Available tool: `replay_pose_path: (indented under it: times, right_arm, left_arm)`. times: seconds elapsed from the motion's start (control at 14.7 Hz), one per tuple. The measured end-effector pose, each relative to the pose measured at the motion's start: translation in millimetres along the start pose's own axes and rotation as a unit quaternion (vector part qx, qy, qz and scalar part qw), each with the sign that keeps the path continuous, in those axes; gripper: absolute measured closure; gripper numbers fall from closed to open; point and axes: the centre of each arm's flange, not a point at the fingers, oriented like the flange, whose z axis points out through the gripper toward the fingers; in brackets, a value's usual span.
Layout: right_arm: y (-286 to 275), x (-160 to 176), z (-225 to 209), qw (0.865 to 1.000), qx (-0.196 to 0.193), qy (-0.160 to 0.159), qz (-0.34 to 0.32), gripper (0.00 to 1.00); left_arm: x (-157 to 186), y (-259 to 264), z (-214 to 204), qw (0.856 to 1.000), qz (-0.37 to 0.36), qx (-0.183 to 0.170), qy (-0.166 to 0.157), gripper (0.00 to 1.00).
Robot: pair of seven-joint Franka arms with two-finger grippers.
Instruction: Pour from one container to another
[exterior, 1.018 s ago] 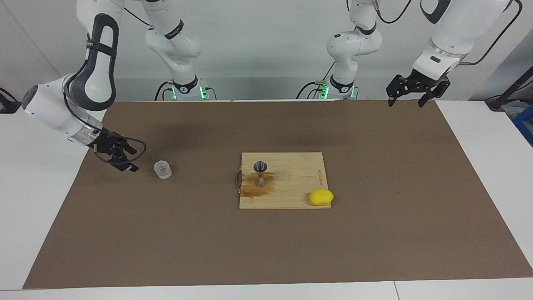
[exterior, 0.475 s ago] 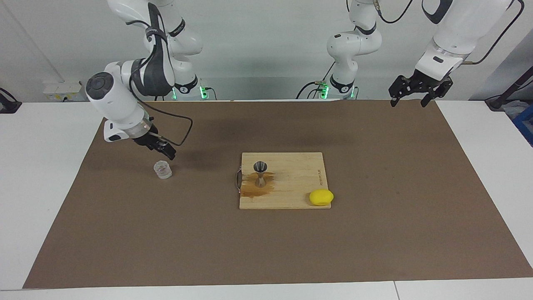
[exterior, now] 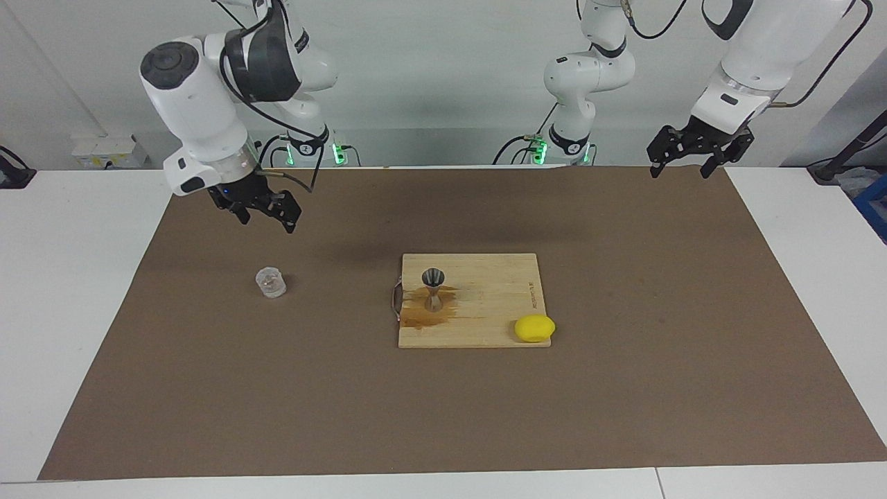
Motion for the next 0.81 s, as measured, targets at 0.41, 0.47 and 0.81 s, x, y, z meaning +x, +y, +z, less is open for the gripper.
replay_pose_path:
  times: [0.41, 0.47, 0.81]
  right_arm:
    - [12, -3, -58, 0.999, -0.026, 0.017, -0.044, 0.0]
    - [12, -4, -57, 0.999, -0.028, 0.011, -0.044, 0.0]
    - [15, -10, -42, 0.998, -0.038, -0.019, -0.044, 0.0]
  left_arm:
    - [0, 0, 0, 1.0, 0.0, 0.0, 0.0, 0.0]
    - [0, 0, 0, 1.0, 0.0, 0.0, 0.0, 0.0]
    - [0, 0, 0, 1.0, 0.0, 0.0, 0.0, 0.0]
